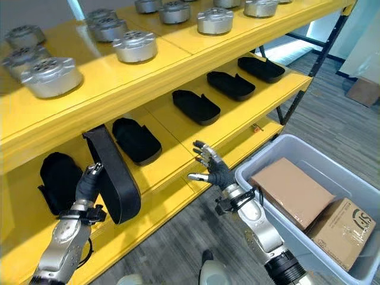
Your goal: Move parts from the plastic box to the shelf.
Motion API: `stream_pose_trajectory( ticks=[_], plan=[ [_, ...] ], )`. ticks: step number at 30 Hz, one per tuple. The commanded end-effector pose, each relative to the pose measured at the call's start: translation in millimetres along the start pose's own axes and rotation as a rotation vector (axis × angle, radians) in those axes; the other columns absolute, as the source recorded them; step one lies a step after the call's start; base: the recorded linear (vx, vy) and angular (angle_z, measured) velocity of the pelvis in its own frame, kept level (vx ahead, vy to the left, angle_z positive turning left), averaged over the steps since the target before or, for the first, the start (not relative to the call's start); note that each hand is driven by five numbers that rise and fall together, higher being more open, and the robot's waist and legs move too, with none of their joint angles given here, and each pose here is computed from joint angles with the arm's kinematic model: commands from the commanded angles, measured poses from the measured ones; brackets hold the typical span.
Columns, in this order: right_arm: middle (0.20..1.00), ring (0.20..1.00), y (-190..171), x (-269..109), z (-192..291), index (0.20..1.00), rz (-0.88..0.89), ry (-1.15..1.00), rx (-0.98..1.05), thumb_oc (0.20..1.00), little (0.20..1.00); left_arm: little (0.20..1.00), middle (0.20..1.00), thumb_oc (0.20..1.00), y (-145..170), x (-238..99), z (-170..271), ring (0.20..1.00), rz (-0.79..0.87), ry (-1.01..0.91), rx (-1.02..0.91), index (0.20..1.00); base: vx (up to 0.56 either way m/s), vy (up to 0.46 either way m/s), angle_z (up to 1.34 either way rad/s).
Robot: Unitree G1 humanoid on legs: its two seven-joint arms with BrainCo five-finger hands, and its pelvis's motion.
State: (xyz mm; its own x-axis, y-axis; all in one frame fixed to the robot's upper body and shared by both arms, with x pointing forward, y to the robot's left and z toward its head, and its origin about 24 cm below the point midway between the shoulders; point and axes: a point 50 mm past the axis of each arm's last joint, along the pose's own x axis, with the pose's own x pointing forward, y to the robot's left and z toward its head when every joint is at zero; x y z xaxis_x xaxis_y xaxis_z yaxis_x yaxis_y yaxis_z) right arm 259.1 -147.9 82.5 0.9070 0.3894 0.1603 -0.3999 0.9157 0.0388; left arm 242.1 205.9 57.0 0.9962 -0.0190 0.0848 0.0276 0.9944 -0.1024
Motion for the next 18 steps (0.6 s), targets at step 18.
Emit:
stream_pose_trajectory(
  ticks=[18],
  plan=[
    [1.000, 1.000, 12, -9, -9, 1.000, -0.023, -0.018, 0.085, 1.000, 1.000, 0.200, 0.200, 0.200, 17, -12, 43, 0.200, 0.041, -0.204, 0.067, 0.200, 0.00, 0.204, 0.42]
  ],
)
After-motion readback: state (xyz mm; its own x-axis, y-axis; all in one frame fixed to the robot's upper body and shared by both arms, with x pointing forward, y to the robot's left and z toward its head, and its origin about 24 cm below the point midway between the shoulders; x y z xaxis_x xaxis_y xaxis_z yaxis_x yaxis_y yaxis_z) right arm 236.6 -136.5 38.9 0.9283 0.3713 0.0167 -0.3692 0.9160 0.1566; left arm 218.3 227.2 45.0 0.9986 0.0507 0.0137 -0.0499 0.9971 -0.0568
